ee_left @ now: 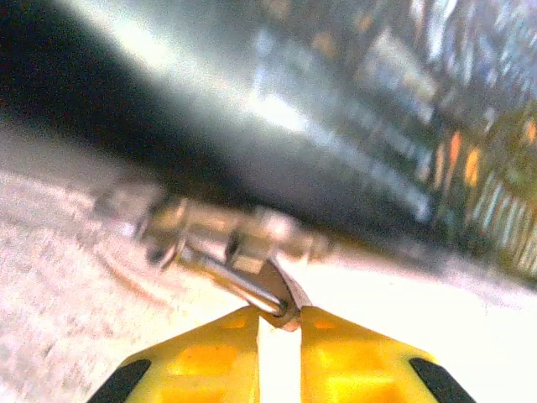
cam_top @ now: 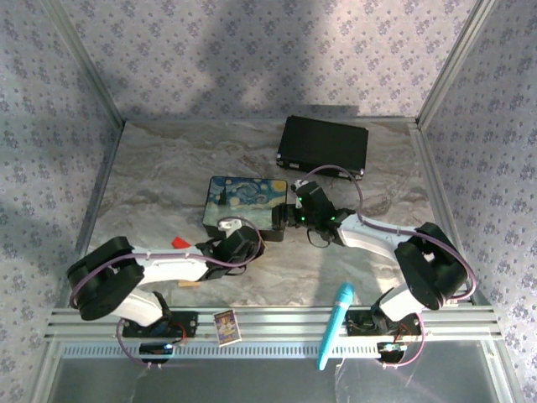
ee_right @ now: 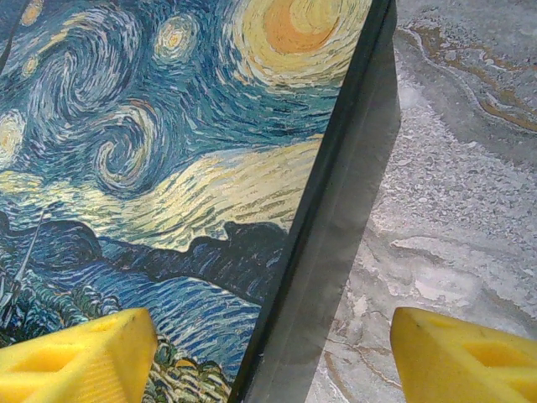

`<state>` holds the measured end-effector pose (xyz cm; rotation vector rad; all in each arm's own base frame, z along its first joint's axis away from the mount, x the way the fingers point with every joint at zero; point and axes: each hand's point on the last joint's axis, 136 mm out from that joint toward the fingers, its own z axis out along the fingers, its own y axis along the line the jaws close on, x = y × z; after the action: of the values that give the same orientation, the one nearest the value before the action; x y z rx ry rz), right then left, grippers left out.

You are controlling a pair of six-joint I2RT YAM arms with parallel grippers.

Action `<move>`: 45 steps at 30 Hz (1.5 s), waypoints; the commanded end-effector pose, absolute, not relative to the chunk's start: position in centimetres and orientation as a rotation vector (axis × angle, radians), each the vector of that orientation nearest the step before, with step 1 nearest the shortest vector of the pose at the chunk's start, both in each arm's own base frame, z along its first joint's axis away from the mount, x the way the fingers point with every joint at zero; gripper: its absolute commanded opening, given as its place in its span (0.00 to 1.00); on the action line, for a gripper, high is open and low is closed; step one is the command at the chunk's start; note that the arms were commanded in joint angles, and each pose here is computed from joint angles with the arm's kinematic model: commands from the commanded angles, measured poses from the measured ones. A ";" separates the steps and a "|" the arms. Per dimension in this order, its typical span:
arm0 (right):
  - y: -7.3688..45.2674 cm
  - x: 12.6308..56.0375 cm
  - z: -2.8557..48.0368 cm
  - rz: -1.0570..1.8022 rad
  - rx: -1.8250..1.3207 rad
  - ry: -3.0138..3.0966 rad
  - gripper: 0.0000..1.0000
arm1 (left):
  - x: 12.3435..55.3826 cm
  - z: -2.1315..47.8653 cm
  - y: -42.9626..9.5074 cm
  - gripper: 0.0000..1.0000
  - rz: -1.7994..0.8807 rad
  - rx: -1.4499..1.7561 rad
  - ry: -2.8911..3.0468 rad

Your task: Unlock a padlock with a key

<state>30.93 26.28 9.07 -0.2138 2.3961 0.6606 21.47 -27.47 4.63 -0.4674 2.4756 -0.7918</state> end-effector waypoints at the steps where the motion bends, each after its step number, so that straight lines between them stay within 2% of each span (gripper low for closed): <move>1: 23.7 27.2 3.9 0.526 -0.267 2.613 0.75 | 18.1 1.2 -24.6 0.02 -0.650 -0.453 2.666; 8: 23.9 27.5 4.1 0.544 -0.257 2.608 0.75 | 17.5 -0.6 -23.0 0.02 -0.580 -0.480 2.702; 12: 24.1 27.6 5.3 0.555 -0.298 2.563 0.75 | 18.2 0.6 -23.9 0.04 -0.634 -0.438 2.668; 14: 24.0 27.7 6.5 0.569 -0.329 2.525 0.75 | 18.7 2.0 -24.1 0.10 -0.654 -0.393 2.628; 21: 24.2 28.4 12.9 0.606 -0.454 2.362 0.84 | 20.8 8.9 -22.1 0.43 -0.687 -0.288 2.479; 23: 23.7 28.3 14.1 0.566 -0.450 2.327 0.92 | 21.3 10.8 -20.5 0.44 -0.673 -0.293 2.442; 26: 22.8 27.6 15.3 0.529 -0.433 2.285 0.93 | 21.7 12.5 -18.7 0.44 -0.697 -0.318 2.403; 29: 23.9 25.7 15.9 0.551 -0.483 2.235 0.89 | 22.1 12.7 -17.1 0.44 -0.683 -0.360 2.404; 33: 27.8 22.6 15.2 0.629 -0.584 2.194 0.74 | 22.7 12.6 -15.9 0.44 -0.672 -0.392 2.405; 35: 30.0 21.4 14.4 0.667 -0.625 2.179 0.72 | 23.1 12.5 -15.8 0.44 -0.677 -0.404 2.398; 38: 32.0 21.4 12.9 0.599 -0.626 2.167 0.67 | 23.5 12.4 -15.8 0.43 -0.676 -0.398 2.402; 42: 33.9 22.2 10.9 0.526 -0.615 2.184 0.55 | 24.0 12.9 -15.7 0.43 -0.655 -0.373 2.412; 45: 34.6 22.7 9.6 0.494 -0.612 2.190 0.52 | 24.0 13.0 -16.1 0.43 -0.676 -0.368 2.417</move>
<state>20.93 33.77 8.56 -0.7041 2.2426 0.5211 23.72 -15.43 11.54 -0.4159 2.4271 -0.6415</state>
